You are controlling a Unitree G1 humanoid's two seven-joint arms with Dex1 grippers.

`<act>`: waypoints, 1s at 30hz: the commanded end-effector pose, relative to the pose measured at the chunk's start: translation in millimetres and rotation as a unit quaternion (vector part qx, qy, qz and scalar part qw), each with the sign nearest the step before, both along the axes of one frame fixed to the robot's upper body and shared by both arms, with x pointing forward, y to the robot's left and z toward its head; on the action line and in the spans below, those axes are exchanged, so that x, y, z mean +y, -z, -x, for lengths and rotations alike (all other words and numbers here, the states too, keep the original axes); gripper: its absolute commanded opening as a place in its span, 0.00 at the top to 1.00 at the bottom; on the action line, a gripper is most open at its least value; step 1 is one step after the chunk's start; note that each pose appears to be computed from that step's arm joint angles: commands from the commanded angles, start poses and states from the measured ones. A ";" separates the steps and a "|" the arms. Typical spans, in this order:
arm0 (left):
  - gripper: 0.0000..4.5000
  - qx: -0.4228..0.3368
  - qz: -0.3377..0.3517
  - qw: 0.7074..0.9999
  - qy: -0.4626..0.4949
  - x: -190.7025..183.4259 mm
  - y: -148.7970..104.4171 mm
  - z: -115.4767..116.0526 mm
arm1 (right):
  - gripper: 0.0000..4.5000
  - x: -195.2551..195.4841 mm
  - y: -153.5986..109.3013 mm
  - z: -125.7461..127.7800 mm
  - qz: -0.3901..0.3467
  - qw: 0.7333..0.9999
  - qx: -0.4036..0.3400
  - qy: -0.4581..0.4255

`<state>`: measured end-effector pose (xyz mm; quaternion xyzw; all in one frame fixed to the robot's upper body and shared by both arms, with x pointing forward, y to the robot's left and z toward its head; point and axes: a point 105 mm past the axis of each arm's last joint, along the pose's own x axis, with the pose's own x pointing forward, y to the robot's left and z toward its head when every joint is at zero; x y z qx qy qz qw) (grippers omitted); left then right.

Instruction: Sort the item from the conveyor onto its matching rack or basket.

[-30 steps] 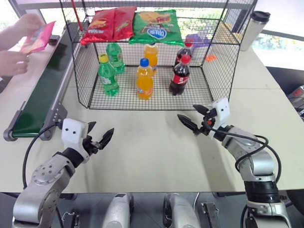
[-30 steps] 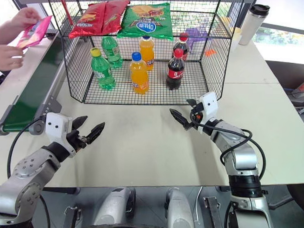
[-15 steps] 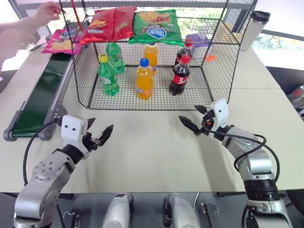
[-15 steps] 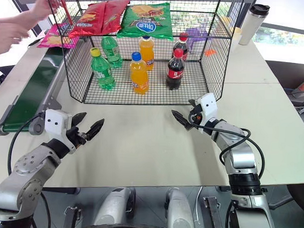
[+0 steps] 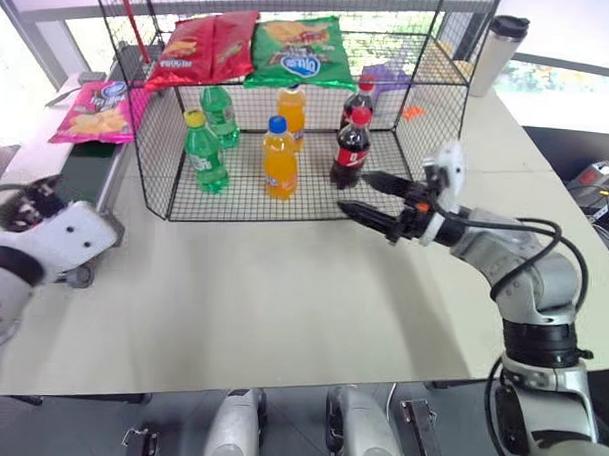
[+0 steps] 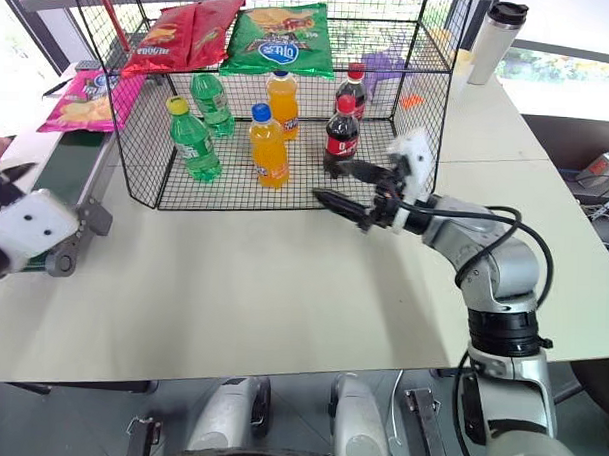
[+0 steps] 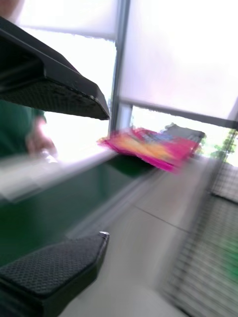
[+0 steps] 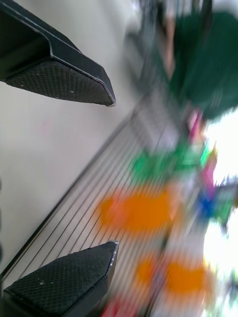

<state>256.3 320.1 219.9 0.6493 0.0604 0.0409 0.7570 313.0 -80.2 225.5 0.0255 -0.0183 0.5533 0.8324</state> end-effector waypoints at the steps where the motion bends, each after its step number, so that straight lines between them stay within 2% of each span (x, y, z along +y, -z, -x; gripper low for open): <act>1: 0.16 -0.008 -0.105 0.994 -0.009 13.4 -7.8 2.5 | 0.01 26.4 -12.8 18.1 -0.001 0.998 -0.025 -0.057; 5: 0.16 -0.001 -0.126 0.992 -0.016 23.7 0.0 0.4 | 0.01 30.7 -12.3 18.3 0.003 0.998 -0.028 -0.060; 11: 0.16 0.006 -0.122 0.992 -0.027 33.3 12.2 -2.3 | 0.01 25.4 -5.0 14.7 0.021 0.998 -0.028 -0.043; 30: 0.16 0.009 -0.091 0.996 -0.014 26.8 38.1 -30.8 | 0.01 13.7 -3.3 7.5 0.031 0.998 -0.046 0.008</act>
